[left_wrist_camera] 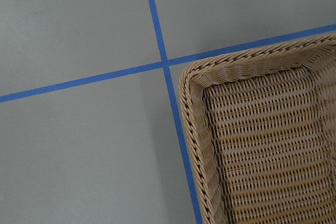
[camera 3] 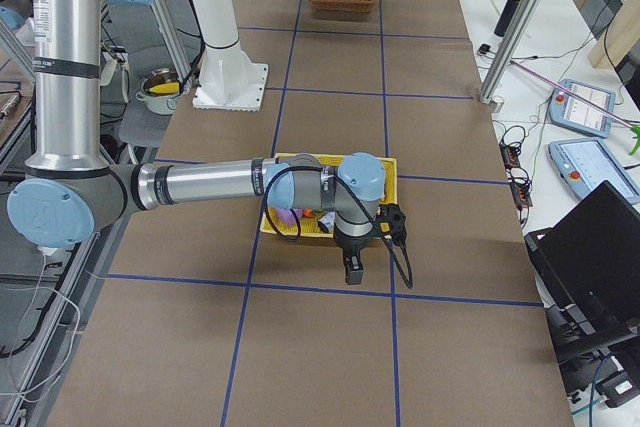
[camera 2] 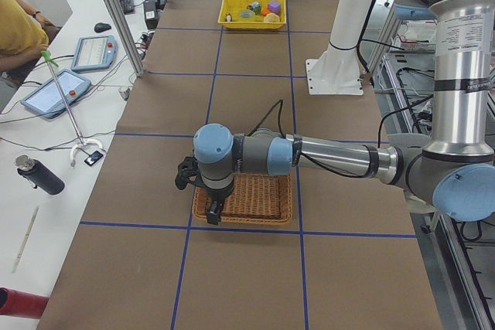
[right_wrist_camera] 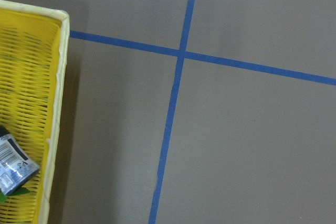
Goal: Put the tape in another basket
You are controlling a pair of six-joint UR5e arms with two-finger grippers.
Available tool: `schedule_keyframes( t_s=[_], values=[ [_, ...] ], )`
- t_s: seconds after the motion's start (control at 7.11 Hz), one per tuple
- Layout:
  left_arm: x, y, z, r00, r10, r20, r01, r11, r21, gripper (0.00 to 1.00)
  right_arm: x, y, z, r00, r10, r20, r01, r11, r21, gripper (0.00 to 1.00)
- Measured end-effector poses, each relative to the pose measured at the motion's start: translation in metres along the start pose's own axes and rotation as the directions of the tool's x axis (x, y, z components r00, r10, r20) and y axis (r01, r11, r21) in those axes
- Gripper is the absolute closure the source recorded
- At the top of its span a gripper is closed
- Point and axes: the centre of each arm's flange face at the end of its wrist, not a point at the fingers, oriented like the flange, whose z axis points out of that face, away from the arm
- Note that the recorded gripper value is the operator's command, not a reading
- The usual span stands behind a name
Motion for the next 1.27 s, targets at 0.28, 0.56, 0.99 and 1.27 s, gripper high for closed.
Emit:
schedule_keyframes(
  t_s=[0.28, 0.56, 0.99, 1.27],
  values=[
    [0.007, -0.002, -0.008, 1.000, 0.010, 0.004, -0.010, 1.000, 0.013, 0.01, 0.000, 0.000, 0.000, 1.000, -0.002, 0.000, 0.002, 1.000, 0.000, 0.00],
    [0.011, -0.003, -0.012, 1.000, 0.018, 0.007, -0.019, 1.000, 0.023, 0.01, -0.001, -0.004, -0.003, 1.000, -0.010, -0.008, 0.011, 1.000, 0.008, 0.00],
    [0.024, -0.021, -0.028, 0.994, 0.108, 0.029, -0.111, 0.988, 0.110, 0.01, -0.016, -0.028, -0.020, 0.993, -0.120, -0.015, 0.121, 0.981, 0.150, 0.00],
    [0.023, -0.028, -0.028, 0.985, 0.164, 0.043, -0.169, 0.971, 0.169, 0.01, -0.025, -0.032, -0.025, 0.984, -0.176, 0.015, 0.168, 0.961, 0.220, 0.00]
  ],
)
